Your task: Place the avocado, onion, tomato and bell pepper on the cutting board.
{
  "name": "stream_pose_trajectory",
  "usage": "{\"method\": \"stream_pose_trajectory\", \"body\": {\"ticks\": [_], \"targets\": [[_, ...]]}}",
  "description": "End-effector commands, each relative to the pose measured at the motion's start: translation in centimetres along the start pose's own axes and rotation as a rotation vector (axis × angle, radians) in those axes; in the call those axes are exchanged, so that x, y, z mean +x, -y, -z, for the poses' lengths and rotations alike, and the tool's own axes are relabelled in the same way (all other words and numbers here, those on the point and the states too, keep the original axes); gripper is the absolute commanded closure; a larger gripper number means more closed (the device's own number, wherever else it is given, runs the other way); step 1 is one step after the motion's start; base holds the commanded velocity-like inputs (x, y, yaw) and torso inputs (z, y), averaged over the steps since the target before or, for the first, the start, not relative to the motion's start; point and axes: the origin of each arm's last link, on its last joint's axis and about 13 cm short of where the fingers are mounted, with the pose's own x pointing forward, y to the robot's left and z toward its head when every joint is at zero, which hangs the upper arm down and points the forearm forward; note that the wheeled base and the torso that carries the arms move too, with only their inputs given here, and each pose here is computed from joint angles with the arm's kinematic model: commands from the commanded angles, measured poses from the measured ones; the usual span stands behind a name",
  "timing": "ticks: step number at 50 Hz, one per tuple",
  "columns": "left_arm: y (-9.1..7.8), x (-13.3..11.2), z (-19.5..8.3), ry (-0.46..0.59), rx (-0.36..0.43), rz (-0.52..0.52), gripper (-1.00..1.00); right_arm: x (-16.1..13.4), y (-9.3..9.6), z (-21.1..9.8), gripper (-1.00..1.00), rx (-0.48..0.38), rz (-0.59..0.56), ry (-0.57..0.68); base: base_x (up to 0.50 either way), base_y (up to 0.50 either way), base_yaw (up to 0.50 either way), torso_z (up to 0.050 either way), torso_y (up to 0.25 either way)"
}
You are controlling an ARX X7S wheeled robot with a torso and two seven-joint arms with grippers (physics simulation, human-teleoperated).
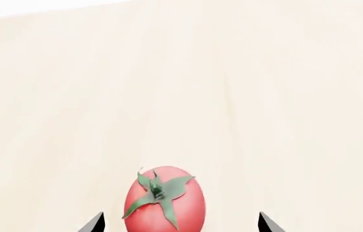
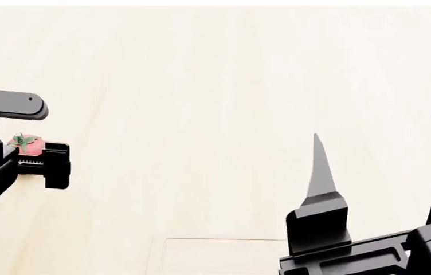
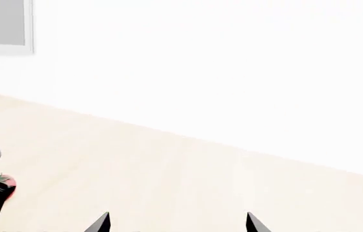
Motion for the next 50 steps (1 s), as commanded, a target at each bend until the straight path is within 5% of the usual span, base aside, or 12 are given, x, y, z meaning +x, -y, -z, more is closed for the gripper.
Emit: {"method": "stream_pose_trajectory", "body": {"ticks": [1,23,24,39,50], "targets": [[0.9,1.9,-0.7,0.035,-0.039,0.027,-1.0,-0.2,0.1,-0.6,-1.0,-0.001,-0.007,0.059,0.0,0.0,0.0,0.0,0.0],[0.9,4.1,0.3,-0.01,-0.06,-0.006,-1.0,-0.9,-0.1,-0.9,-1.0,-0.014,-0.017,0.056,0.0,0.0,0.0,0.0,0.0],[1.0,4.3,0.6,-0.015,-0.067,0.007,1.0,-0.9,-0.1,-0.8,-1.0,-0.01,-0.017,0.054,0.0,0.0,0.0,0.0,0.0],[1.1,2.5,-0.4,0.044,-0.068,0.039,1.0,-1.0,0.0,-0.6,-1.0,-0.008,-0.02,0.049,0.0,0.0,0.0,0.0,0.0],[0.6,-11.3,-5.2,0.384,0.068,0.184,1.0,-0.8,-0.3,-0.5,-1.0,0.006,-0.025,0.062,0.0,0.0,0.0,0.0,0.0]]}}
